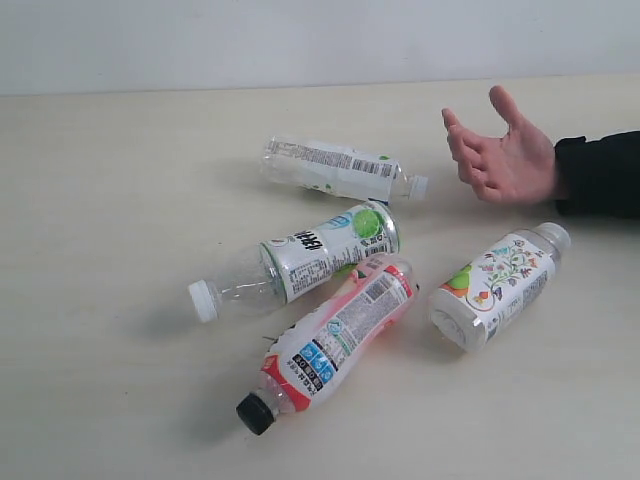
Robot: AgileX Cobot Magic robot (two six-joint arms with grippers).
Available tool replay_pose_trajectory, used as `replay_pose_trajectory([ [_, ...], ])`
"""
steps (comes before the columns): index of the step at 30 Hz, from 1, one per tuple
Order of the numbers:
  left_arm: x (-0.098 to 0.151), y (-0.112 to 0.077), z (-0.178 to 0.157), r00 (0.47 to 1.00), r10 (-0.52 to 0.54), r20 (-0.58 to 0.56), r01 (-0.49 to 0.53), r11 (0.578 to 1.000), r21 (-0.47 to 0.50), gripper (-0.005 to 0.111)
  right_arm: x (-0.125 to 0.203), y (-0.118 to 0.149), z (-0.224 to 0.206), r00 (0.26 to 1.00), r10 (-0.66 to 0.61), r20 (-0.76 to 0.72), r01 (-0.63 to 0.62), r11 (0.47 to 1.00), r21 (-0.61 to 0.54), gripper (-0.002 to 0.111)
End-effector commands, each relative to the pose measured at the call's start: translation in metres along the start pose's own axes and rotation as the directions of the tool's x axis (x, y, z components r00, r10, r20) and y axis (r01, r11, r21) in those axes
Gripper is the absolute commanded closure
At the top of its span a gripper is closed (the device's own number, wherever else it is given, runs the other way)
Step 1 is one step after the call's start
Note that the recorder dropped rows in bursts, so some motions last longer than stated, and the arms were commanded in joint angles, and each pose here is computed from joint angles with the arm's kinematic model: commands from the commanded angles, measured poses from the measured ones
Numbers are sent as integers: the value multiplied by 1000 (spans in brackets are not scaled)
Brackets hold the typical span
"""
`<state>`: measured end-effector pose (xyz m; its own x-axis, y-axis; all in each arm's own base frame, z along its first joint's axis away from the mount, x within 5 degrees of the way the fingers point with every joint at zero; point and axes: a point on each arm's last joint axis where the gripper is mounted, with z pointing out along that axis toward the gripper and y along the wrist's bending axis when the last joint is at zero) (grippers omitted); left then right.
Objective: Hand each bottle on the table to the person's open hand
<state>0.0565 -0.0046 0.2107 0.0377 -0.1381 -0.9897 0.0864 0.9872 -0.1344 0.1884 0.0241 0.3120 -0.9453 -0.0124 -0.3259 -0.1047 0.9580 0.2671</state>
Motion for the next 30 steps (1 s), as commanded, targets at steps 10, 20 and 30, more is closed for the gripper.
replay_pose_trajectory([
  [10,1,0,0,1000,-3,5,3,1000,-2,107,10,-10,52,982,184,41,-182,982,-61,82],
  [20,1,0,0,1000,-3,5,3,1000,-2,107,9,-17,68,943,331,41,-329,943,-54,41],
  [30,1,0,0,1000,-3,5,3,1000,-2,107,14,-28,86,899,402,173,-399,915,-52,33],
])
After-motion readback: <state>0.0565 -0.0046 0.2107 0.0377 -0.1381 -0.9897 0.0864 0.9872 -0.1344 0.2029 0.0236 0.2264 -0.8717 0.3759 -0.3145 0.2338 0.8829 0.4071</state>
